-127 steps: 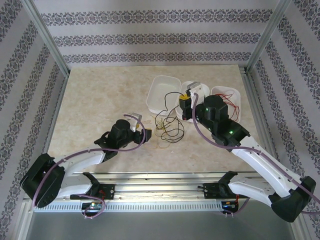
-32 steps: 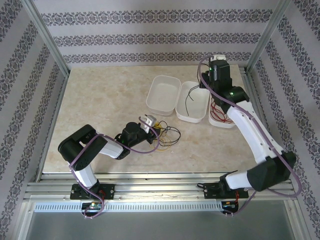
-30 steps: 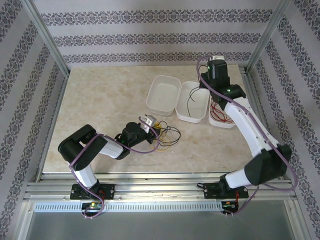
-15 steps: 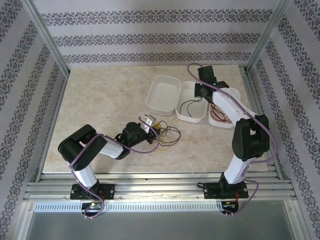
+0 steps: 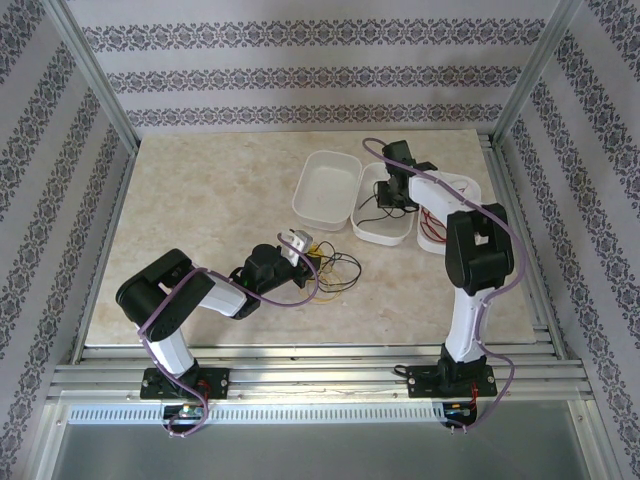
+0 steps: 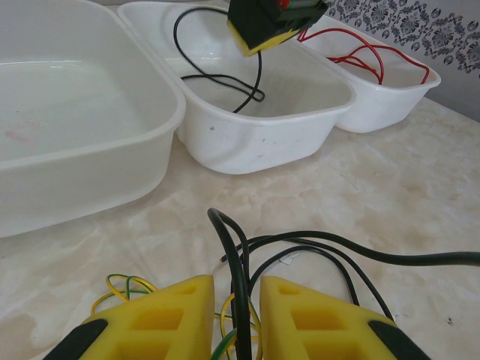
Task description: Untangle the cables
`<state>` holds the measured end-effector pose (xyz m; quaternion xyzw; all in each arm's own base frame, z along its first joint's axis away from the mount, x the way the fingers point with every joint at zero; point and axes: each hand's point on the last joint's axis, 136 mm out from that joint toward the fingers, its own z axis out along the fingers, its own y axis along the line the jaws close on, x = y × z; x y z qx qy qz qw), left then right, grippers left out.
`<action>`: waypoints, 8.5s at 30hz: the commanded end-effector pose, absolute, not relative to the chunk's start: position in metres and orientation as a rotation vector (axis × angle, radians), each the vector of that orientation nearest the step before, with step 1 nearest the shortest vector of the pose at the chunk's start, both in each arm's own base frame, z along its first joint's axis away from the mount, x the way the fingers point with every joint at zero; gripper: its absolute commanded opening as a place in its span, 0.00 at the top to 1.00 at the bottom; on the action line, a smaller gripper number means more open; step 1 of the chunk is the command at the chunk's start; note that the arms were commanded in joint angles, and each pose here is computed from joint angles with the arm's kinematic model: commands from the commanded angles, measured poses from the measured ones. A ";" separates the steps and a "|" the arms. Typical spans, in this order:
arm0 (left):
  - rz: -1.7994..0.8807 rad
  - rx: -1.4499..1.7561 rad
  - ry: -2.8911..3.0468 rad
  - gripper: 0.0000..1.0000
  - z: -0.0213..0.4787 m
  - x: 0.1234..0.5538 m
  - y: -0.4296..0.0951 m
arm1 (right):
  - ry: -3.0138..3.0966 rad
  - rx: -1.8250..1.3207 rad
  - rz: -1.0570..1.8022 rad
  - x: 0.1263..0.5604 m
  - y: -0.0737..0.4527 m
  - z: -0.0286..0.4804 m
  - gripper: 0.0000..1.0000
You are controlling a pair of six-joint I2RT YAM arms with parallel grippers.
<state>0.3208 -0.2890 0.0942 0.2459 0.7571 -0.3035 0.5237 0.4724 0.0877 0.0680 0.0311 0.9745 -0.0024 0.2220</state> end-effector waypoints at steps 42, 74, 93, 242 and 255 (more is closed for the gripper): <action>-0.761 0.571 1.781 0.77 0.108 0.316 -0.292 | 2.608 -0.124 0.047 0.464 0.139 0.125 0.58; -0.783 0.576 1.774 0.77 0.110 0.319 -0.297 | 2.855 0.043 -0.097 0.479 0.092 0.026 1.00; -0.776 0.566 1.773 0.77 0.109 0.317 -0.294 | 2.703 0.103 -0.081 0.474 0.078 0.097 0.65; -0.632 0.453 1.746 0.01 0.173 0.322 -0.257 | 2.049 -0.034 -0.239 0.459 0.087 0.313 1.00; -0.646 0.438 1.772 0.01 0.161 0.321 -0.257 | 2.150 0.011 -0.255 0.492 0.083 0.257 1.00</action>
